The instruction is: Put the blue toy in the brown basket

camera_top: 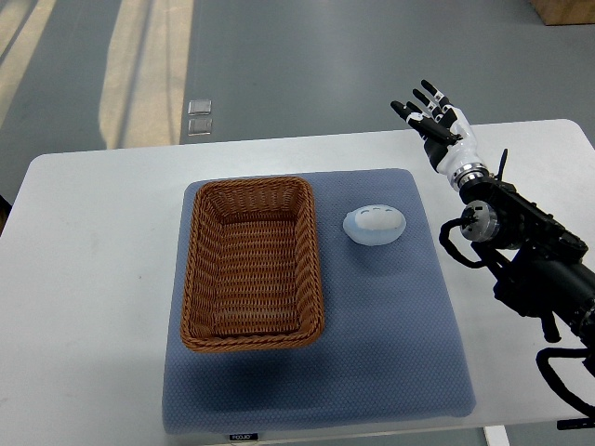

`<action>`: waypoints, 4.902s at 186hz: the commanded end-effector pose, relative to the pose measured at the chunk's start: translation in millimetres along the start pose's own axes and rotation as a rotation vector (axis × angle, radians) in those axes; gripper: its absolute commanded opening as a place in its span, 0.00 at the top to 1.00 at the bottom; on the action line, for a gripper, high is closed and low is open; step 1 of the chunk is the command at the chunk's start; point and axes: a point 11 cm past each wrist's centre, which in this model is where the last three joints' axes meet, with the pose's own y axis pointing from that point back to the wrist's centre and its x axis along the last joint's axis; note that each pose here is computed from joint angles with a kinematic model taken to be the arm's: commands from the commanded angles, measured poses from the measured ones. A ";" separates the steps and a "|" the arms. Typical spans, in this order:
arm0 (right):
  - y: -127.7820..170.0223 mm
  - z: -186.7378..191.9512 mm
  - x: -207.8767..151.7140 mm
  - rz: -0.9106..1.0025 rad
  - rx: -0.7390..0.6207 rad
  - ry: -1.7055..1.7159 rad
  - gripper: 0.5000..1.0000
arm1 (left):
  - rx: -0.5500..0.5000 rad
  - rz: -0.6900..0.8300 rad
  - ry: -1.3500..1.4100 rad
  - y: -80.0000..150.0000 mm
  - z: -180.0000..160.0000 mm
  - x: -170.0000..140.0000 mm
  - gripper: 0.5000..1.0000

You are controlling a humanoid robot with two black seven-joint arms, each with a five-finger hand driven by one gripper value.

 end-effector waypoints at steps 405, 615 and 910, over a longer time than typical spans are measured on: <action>52.7 3.2 -38.4 -0.872 -0.412 1.809 0.22 | 0.000 0.000 0.000 0.0 0.0 0.0 0.00; 41.0 -1.1 -65.2 -0.870 -0.375 1.740 0.97 | 0.000 0.000 0.001 0.0 0.0 0.0 0.00; 85.1 91.2 -206.7 -1.055 -0.184 1.296 0.25 | 0.000 0.000 0.000 0.0 0.0 0.0 0.00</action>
